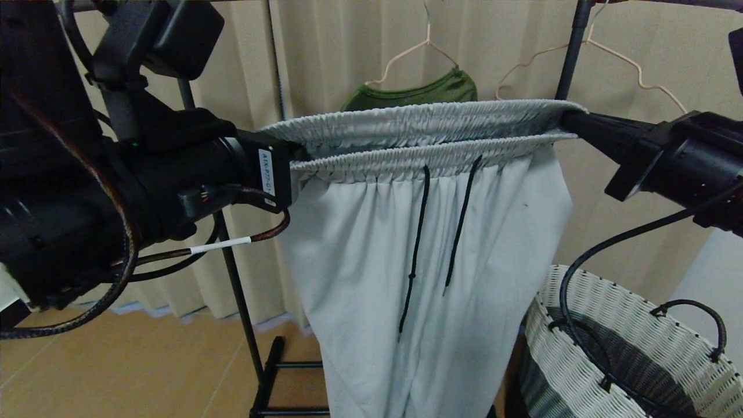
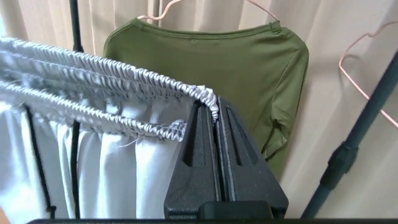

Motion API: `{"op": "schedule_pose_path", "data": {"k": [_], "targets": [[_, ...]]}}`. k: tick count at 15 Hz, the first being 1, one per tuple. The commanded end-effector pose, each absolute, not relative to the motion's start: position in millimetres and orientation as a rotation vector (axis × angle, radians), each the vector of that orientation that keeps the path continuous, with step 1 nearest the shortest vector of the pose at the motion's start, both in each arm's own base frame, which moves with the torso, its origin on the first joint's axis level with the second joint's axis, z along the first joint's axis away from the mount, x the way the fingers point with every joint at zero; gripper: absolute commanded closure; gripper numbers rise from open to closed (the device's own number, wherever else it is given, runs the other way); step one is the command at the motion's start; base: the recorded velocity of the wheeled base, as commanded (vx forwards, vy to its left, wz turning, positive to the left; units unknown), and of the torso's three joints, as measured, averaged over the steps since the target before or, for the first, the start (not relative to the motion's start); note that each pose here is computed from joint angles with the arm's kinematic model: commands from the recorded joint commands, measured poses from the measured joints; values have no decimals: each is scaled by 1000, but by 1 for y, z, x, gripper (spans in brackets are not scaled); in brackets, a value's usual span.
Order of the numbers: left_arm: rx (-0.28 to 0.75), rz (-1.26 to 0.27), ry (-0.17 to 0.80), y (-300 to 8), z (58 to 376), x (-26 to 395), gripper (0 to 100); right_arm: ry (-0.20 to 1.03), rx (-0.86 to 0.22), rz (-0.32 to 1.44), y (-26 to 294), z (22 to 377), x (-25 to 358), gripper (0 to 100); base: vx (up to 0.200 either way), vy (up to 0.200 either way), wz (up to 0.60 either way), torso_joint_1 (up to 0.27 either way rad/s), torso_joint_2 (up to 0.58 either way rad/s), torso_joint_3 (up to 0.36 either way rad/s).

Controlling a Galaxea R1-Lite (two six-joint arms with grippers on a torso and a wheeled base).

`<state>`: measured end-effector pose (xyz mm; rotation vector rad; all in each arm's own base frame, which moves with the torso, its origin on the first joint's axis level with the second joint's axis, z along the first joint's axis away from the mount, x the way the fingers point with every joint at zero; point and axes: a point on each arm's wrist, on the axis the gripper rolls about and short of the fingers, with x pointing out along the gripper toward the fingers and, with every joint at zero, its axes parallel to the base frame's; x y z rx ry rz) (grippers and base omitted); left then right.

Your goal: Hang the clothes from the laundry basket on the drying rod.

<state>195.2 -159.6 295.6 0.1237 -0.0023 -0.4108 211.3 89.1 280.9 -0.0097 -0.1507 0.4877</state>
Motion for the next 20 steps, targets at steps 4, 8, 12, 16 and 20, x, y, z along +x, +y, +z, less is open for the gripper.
{"op": "schedule_pose_path", "data": {"k": [4, 8, 12, 16, 20], "targets": [[119, -318, -8, -181, 301, 224, 100, -149, -5, 577, 75, 294, 153, 100, 0, 0, 0, 0, 0, 0], [102, -309, -26, -190, 301, 239, 100, -131, -16, 769, 69, 283, 123, 100, 0, 0, 0, 0, 0, 0], [95, -309, -35, -191, 300, 240, 100, -112, -20, 783, 71, 281, 125, 100, 0, 0, 0, 0, 0, 0], [94, -317, -43, -178, 306, 223, 100, -47, -58, 702, 74, 273, 160, 100, 0, 0, 0, 0, 0, 0], [126, -382, 9, -158, 304, 198, 100, -67, -91, 619, 76, 275, 200, 100, 0, 0, 0, 0, 0, 0]]}}
